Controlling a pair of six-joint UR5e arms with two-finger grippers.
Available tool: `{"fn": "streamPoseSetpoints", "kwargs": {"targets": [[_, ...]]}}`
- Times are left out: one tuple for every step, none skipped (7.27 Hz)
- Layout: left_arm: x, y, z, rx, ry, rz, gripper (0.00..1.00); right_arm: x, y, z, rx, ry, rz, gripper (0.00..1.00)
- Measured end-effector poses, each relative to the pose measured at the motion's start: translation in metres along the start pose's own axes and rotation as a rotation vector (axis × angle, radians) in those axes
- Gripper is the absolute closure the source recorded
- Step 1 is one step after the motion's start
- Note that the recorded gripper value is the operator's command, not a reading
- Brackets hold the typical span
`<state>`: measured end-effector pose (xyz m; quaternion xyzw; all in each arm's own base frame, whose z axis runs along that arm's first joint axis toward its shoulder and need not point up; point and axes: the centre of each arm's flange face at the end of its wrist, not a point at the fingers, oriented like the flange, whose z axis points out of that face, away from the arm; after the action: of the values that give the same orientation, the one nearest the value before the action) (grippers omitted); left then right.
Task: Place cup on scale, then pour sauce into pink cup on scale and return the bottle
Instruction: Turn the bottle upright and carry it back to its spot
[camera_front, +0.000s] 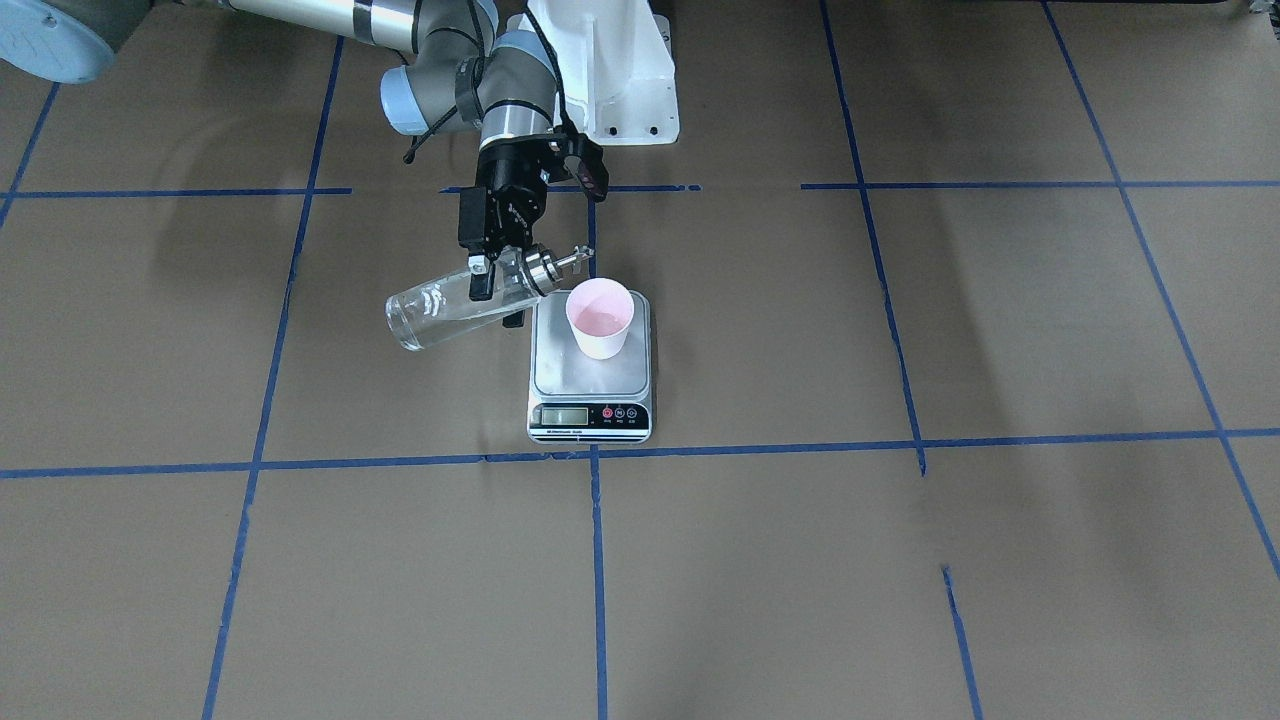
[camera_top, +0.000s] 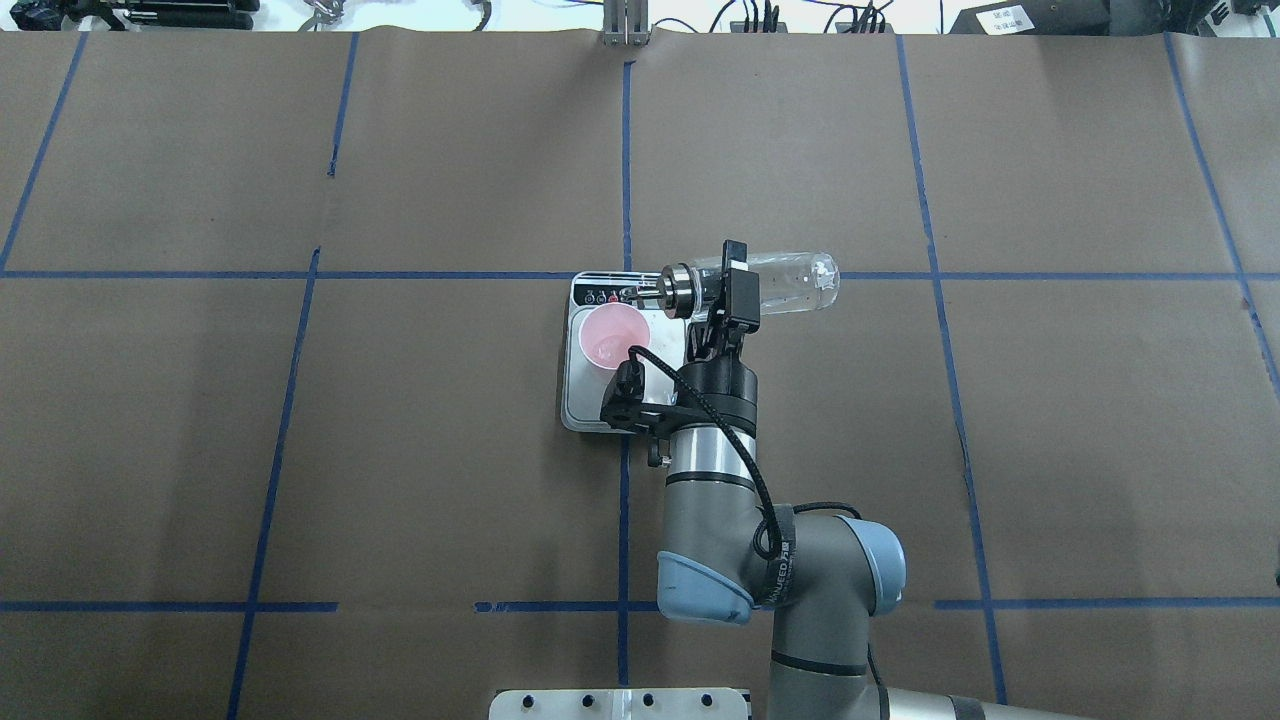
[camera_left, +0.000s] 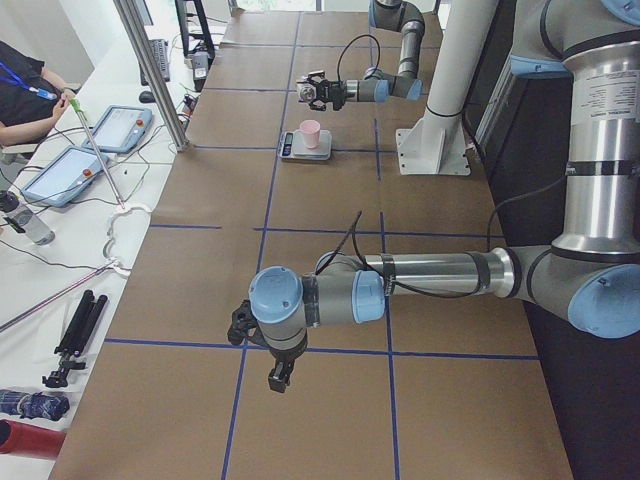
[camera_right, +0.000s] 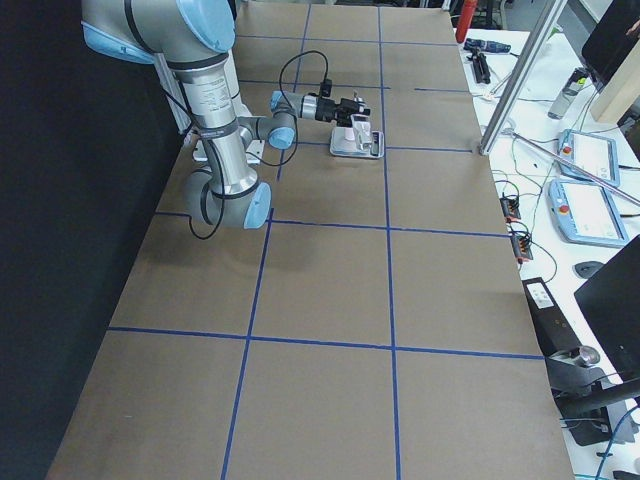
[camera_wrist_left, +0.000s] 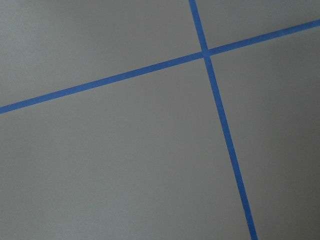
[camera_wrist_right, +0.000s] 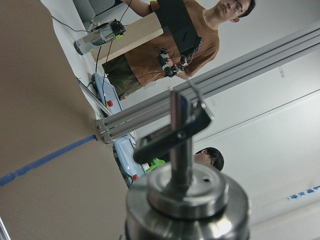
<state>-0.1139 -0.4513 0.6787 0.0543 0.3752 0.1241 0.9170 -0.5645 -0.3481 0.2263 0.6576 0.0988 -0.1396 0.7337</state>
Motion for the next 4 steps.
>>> {"fn": "streamPoseSetpoints", "kwargs": {"targets": [[0.0,0.0,0.0,0.0,0.0,0.001,0.0,0.006,-0.003,-0.001,0.011,-0.039,0.094,1.0],[0.0,0.0,0.0,0.001,0.0,0.001,0.0,0.011,-0.003,-0.002,0.015,-0.082,0.208,1.0],[0.0,0.0,0.0,0.001,-0.001,0.001,0.0,0.014,-0.002,-0.002,0.01,-0.123,0.332,1.0],[0.0,0.0,0.0,0.002,-0.001,0.002,0.0,0.018,0.003,-0.003,-0.006,-0.165,0.476,1.0]]}}
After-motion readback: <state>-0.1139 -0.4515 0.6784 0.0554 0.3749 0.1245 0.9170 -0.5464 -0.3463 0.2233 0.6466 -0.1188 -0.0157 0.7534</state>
